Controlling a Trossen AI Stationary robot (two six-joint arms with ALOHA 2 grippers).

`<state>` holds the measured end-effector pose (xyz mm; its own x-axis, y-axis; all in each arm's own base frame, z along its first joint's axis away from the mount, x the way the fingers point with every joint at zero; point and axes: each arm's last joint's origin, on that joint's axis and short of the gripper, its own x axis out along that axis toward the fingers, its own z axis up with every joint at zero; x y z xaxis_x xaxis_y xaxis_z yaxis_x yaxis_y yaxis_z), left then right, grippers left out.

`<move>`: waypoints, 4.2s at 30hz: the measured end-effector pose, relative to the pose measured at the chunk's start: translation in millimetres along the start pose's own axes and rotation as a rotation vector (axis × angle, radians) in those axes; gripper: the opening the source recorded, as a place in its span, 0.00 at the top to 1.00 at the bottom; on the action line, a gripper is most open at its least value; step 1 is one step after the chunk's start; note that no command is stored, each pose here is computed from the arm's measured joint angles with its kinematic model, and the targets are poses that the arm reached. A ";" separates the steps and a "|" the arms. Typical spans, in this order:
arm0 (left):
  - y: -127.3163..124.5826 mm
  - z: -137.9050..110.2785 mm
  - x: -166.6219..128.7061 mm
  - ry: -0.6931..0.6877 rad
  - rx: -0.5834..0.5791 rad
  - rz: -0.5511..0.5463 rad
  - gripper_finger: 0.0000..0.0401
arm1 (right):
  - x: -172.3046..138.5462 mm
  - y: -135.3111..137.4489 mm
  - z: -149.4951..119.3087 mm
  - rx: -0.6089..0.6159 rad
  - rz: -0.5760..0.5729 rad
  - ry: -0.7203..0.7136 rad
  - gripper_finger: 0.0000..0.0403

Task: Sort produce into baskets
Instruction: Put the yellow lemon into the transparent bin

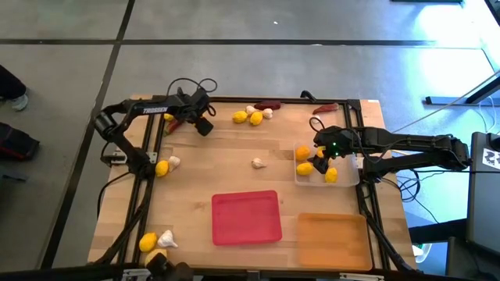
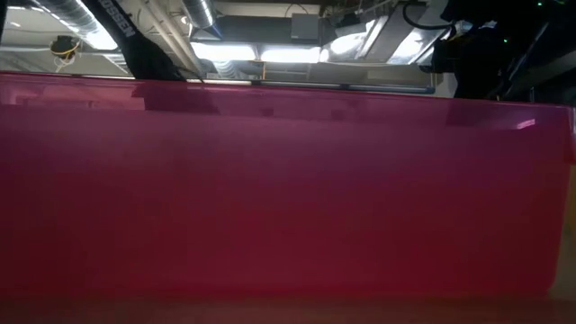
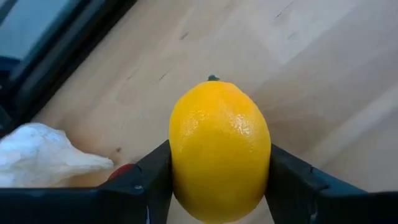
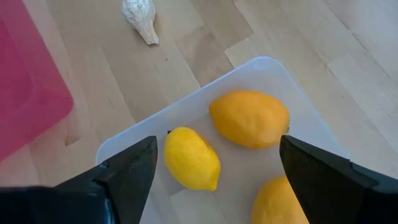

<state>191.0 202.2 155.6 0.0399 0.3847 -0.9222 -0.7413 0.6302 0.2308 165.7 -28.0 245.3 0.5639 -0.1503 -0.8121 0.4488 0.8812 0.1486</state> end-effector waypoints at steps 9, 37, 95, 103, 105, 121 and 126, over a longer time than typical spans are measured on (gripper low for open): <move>-10.4 0.5 -59.0 -0.223 -0.007 -0.042 0.51 | 0.0 0.1 0.2 0.002 0.001 -0.002 0.18; -120.0 -24.1 -184.1 -0.899 0.256 -0.549 0.50 | -4.4 17.3 40.9 -0.083 0.222 -0.395 0.18; -179.9 -24.9 -194.2 -1.113 0.325 -0.784 0.48 | 66.5 76.8 111.6 -0.201 0.621 -0.972 0.18; -180.0 -25.3 -193.5 -1.108 0.333 -0.780 0.48 | 69.7 80.8 119.2 -0.222 0.624 -0.956 0.36; -180.0 -25.4 -193.1 -1.106 0.332 -0.778 0.48 | 69.9 80.7 119.2 -0.229 0.621 -0.958 0.44; -176.6 -21.9 -190.5 -1.084 0.291 -0.790 0.38 | 70.2 80.9 119.1 -0.254 0.615 -0.956 0.62; -171.4 -23.8 -191.5 -1.060 0.303 -0.773 0.31 | 71.0 80.2 119.1 -0.266 0.594 -0.957 0.62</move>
<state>294.5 4.4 285.2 0.9744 0.1109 -0.1953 -0.1227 0.9912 -0.0496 324.3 -21.4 266.7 0.9823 0.1414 0.1229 -0.1591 0.9761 0.1481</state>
